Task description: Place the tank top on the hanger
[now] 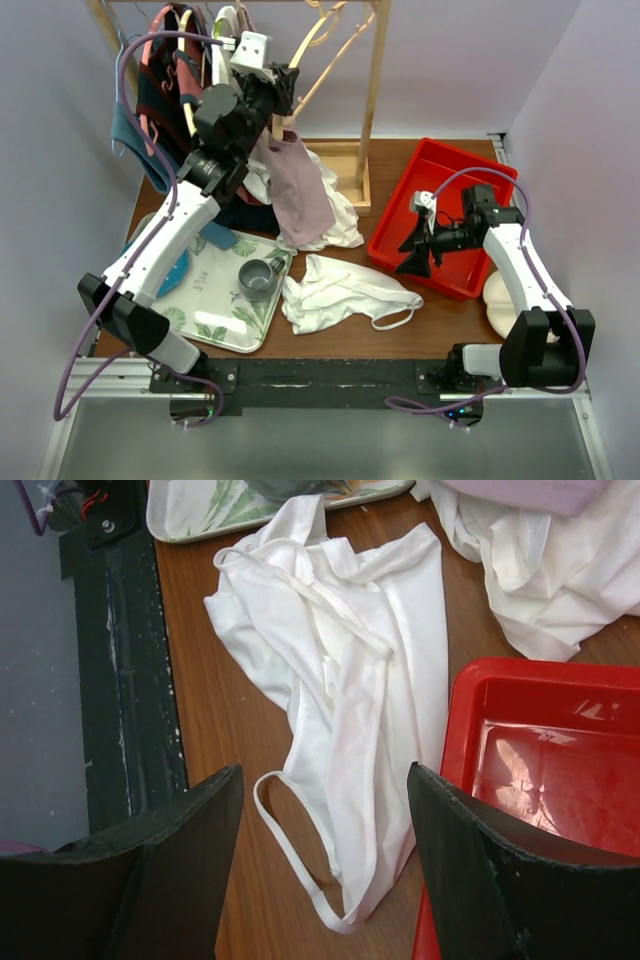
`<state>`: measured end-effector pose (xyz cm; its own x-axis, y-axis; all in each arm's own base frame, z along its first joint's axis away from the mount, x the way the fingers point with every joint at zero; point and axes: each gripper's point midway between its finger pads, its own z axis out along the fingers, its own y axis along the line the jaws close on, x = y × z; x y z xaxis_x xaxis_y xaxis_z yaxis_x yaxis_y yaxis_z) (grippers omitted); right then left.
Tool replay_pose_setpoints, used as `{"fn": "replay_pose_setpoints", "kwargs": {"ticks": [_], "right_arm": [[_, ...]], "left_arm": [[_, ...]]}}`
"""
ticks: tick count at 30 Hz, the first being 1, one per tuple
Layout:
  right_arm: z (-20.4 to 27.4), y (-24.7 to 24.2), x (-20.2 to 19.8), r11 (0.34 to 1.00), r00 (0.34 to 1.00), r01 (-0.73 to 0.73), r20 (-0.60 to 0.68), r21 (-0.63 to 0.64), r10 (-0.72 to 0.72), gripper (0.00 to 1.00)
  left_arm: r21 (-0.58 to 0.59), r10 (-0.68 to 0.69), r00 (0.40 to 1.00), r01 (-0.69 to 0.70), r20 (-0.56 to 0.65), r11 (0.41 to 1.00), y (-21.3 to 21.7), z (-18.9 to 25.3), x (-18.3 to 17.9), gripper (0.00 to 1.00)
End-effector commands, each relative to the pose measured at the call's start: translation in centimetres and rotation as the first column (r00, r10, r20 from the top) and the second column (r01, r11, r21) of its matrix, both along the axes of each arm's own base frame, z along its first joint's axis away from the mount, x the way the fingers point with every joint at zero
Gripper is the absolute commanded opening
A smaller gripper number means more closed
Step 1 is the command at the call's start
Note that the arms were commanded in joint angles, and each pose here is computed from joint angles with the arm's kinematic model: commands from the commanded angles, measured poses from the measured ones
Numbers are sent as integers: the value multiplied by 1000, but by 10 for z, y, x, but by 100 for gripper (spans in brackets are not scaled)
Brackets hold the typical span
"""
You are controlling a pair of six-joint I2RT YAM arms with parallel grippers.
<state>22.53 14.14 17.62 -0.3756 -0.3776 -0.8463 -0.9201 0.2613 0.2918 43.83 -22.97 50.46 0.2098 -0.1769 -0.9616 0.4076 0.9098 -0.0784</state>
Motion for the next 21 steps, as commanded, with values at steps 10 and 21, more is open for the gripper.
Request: {"fn": "replay_pose_setpoints", "kwargs": {"ticks": [10, 21], "right_arm": [[8, 2, 0, 999, 999, -30, 22, 23, 30, 71], [11, 4, -8, 995, 995, -89, 44, 35, 87, 71]], "left_arm": [[-117, 7, 978, 18, 210, 993, 24, 67, -45, 0], [-40, -100, 983, 108, 153, 993, 18, 49, -71, 0]]}}
